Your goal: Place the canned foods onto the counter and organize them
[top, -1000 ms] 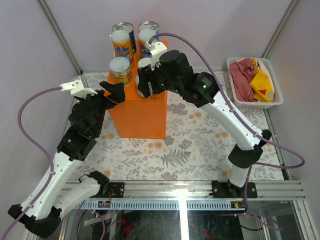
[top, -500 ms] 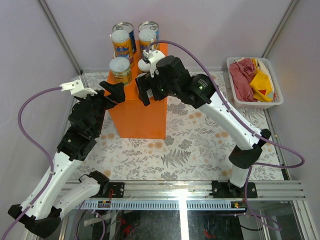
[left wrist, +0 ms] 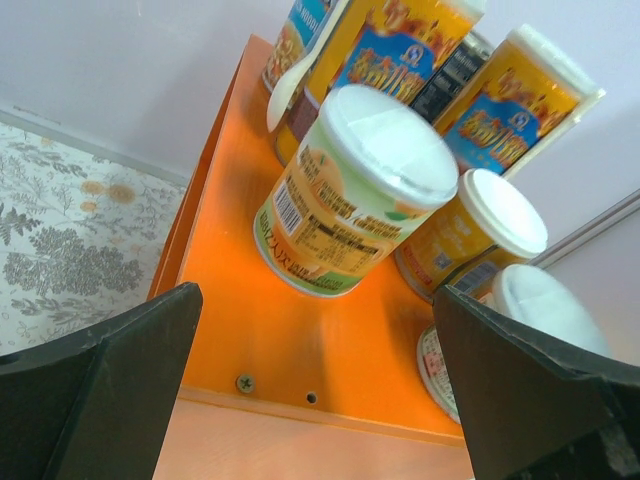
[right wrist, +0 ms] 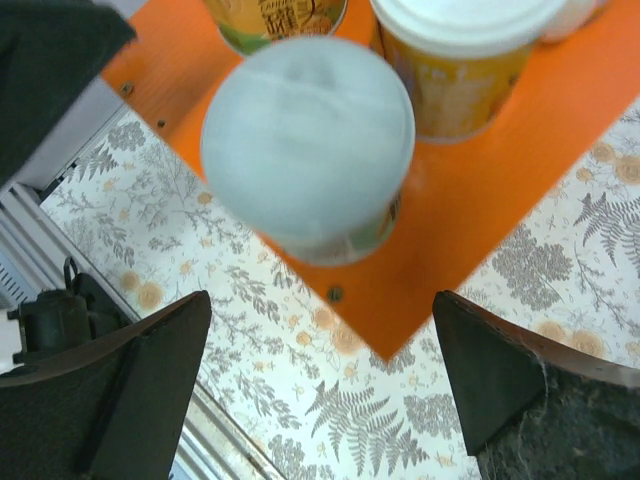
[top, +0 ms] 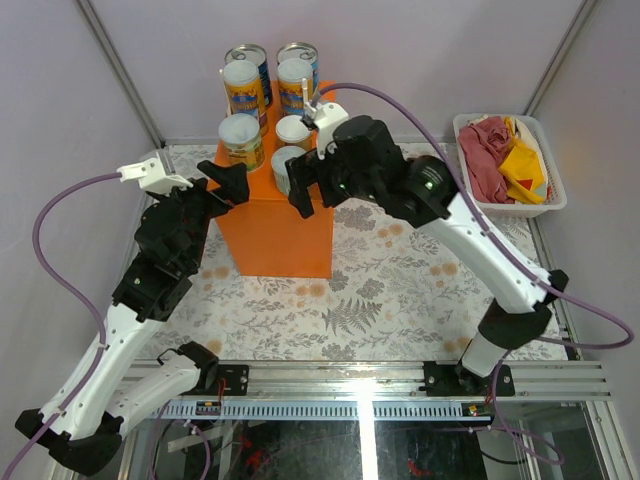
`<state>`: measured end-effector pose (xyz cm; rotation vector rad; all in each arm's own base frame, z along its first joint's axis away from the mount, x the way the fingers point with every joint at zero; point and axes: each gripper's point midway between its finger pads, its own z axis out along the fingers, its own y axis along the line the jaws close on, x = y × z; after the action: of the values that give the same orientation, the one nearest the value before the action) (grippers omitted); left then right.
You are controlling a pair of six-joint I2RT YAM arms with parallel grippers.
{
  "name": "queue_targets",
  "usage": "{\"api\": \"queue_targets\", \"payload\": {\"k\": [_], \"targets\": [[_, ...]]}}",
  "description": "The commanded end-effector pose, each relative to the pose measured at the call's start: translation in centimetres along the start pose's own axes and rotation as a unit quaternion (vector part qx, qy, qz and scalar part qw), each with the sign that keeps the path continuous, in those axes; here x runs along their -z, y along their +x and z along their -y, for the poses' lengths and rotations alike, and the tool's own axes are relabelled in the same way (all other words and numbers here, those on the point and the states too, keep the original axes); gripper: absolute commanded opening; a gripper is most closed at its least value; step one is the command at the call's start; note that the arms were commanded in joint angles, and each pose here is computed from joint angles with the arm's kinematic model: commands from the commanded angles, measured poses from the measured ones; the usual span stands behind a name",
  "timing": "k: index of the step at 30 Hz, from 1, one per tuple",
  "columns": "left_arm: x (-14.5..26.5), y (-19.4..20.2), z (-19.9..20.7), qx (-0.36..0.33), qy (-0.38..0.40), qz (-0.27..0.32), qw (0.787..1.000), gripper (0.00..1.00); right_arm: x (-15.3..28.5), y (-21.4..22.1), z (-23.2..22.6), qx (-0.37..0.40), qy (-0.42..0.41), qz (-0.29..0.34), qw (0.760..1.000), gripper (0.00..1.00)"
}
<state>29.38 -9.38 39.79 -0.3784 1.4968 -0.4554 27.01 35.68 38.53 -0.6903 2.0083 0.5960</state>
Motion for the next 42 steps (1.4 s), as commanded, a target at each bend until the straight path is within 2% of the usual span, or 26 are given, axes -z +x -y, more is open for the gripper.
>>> {"api": "queue_targets", "payload": {"k": [1, 4, 6, 9, 12, 18, 23, 26, 30, 34, 36, 37, 42], "targets": [[0.6, -4.2, 1.5, 0.013, 0.014, 0.048, 0.999, 1.0, 5.4, -1.9, -0.4, -0.004, -0.02, 0.065, 0.998, 1.0], [0.8, -5.8, 1.8, 0.009, 0.011, 0.062, 0.998, 1.0, 7.3, -2.4, 1.9, -0.009, 0.031, 0.109, 0.994, 1.0], [0.7, -6.3, 1.8, 0.003, 0.004, 0.065, 0.998, 1.0, 9.0, -2.4, 4.6, -0.02, 0.097, 0.136, 0.986, 1.0], [0.3, -6.8, 1.3, -0.006, -0.021, 0.066, 0.998, 1.0, 10.8, -2.0, 9.0, -0.025, 0.216, 0.148, 0.965, 1.0], [-0.1, -8.2, 1.0, -0.014, -0.047, 0.079, 0.996, 1.0, 11.9, -1.2, 13.0, -0.027, 0.301, 0.141, 0.943, 1.0], [-2.5, -10.2, -1.0, -0.027, -0.123, 0.092, 0.988, 1.0, 11.2, 1.9, 20.3, -0.086, 0.353, 0.105, 0.926, 0.99], [-4.4, -12.9, -5.9, 0.002, -0.183, 0.117, 0.976, 1.0, 9.5, 4.1, 24.2, -0.112, 0.37, 0.081, 0.918, 0.99], [-5.3, -13.7, -9.0, 0.002, -0.239, 0.136, 0.961, 1.0, 8.7, 4.7, 26.0, -0.129, 0.373, 0.09, 0.914, 0.99], [-5.5, -14.7, -15.4, 0.031, -0.342, 0.174, 0.923, 1.0, 7.8, 5.3, 28.2, -0.136, 0.383, 0.085, 0.91, 0.99], [-4.0, -11.3, -23.7, 0.105, -0.427, 0.196, 0.876, 0.96, 6.3, 7.2, 30.2, -0.154, 0.384, 0.08, 0.907, 0.99], [-3.2, -8.5, -27.1, 0.108, -0.459, 0.191, 0.861, 0.96, 5.5, 8.6, 31.1, -0.165, 0.387, 0.073, 0.904, 0.99], [-3.1, -7.7, -27.9, 0.094, -0.461, 0.192, 0.861, 0.95, 5.1, 9.2, 31.5, -0.166, 0.39, 0.069, 0.903, 0.99], [-2.0, -2.1, -31.1, -0.018, -0.465, 0.121, 0.877, 0.97, 3.8, 12.2, 32.0, -0.171, 0.394, 0.051, 0.901, 1.0]]}}
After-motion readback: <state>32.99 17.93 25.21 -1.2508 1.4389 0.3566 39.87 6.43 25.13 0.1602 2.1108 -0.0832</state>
